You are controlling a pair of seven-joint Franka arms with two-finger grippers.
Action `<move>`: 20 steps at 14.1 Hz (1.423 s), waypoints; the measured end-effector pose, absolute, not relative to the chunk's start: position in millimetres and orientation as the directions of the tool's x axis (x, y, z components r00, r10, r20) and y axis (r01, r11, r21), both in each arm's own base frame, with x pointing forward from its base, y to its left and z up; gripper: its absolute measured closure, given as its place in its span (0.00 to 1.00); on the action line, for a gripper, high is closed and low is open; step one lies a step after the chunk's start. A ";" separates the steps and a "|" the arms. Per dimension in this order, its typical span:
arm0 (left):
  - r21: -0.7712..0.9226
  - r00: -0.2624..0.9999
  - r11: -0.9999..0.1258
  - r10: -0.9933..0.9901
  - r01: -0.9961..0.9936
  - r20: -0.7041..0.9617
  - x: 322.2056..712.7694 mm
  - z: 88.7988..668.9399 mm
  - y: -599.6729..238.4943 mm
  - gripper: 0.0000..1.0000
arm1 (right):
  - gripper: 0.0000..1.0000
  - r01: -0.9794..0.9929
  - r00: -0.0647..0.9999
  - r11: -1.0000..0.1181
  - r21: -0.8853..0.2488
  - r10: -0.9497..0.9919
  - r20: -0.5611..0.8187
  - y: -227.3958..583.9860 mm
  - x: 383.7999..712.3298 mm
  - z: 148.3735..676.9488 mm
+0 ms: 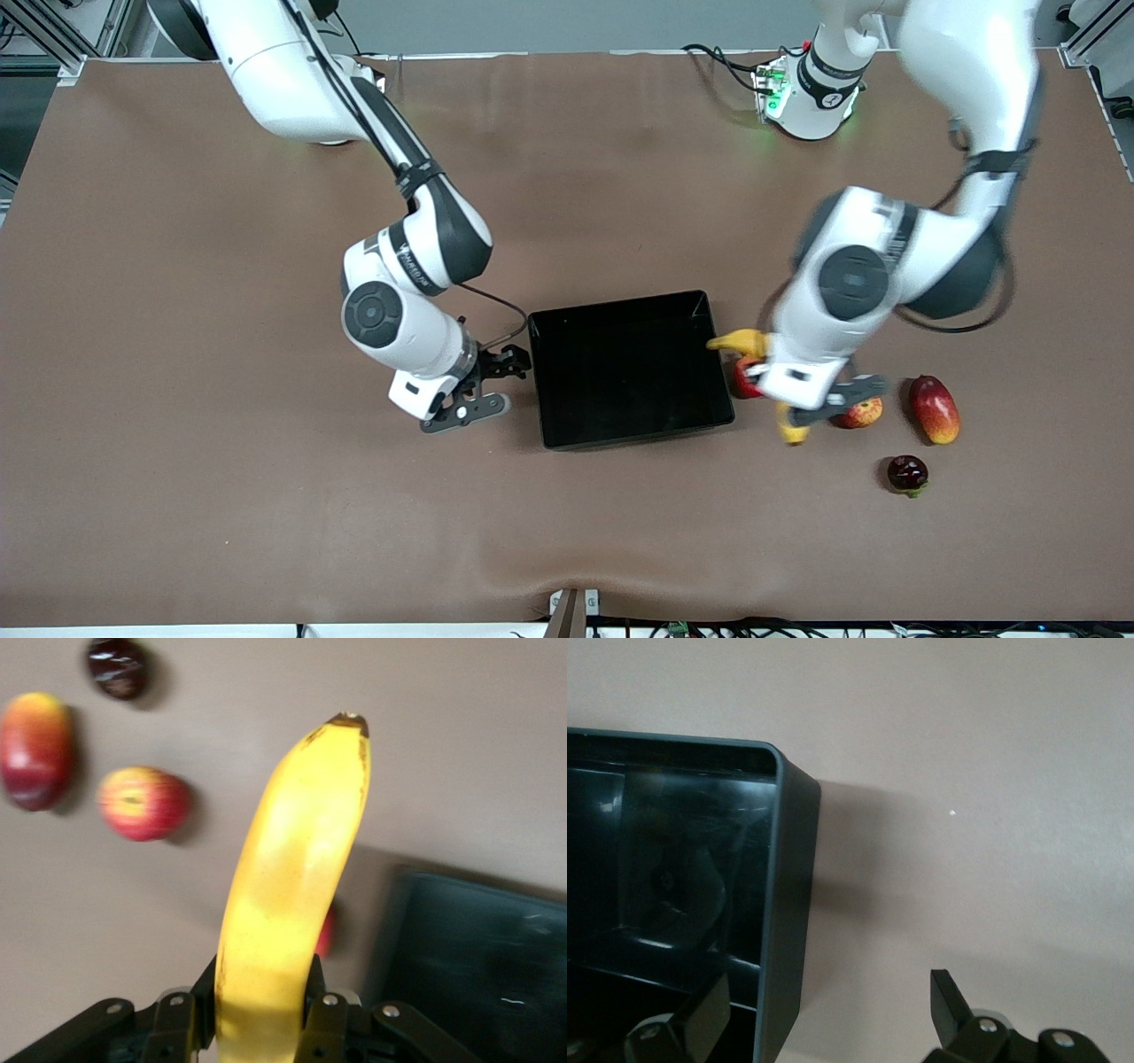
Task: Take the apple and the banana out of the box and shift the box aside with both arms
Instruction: 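Place the banana by the apple while the right gripper drags the tray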
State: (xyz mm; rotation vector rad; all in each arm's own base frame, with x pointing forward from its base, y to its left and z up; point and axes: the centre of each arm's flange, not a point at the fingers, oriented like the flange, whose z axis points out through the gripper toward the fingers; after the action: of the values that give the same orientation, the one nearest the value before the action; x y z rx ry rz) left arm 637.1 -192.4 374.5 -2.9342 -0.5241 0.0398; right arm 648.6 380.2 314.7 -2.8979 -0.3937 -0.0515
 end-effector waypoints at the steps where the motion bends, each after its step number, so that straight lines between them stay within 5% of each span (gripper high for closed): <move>1: -0.186 0.932 -0.918 0.361 0.351 -0.021 630.8 366.0 -165.9 0.62 | 0.00 0.280 0.960 -0.940 -0.196 0.271 0.073 388.2 649.0 310.1; 8: -0.216 0.889 -0.875 0.454 0.433 -0.056 584.1 282.4 -55.4 0.62 | 0.00 0.303 0.950 -0.945 -0.125 0.290 0.116 435.2 642.8 243.5; 17: -0.182 0.867 -0.861 0.493 0.474 -0.074 559.9 209.8 12.0 0.62 | 0.95 0.257 0.962 -0.962 -0.095 0.246 0.115 439.8 641.3 226.3; 20: -0.161 0.869 -0.869 0.486 0.468 -0.096 557.8 180.0 7.8 0.62 | 0.97 0.241 0.968 -0.967 -0.079 0.234 0.088 433.0 640.5 228.4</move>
State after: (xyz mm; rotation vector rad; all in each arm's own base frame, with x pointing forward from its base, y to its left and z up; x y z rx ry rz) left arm 557.8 7.8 180.0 -2.9078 -0.7458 0.2020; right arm 640.5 433.0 228.4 -3.0275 -0.3666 -0.1198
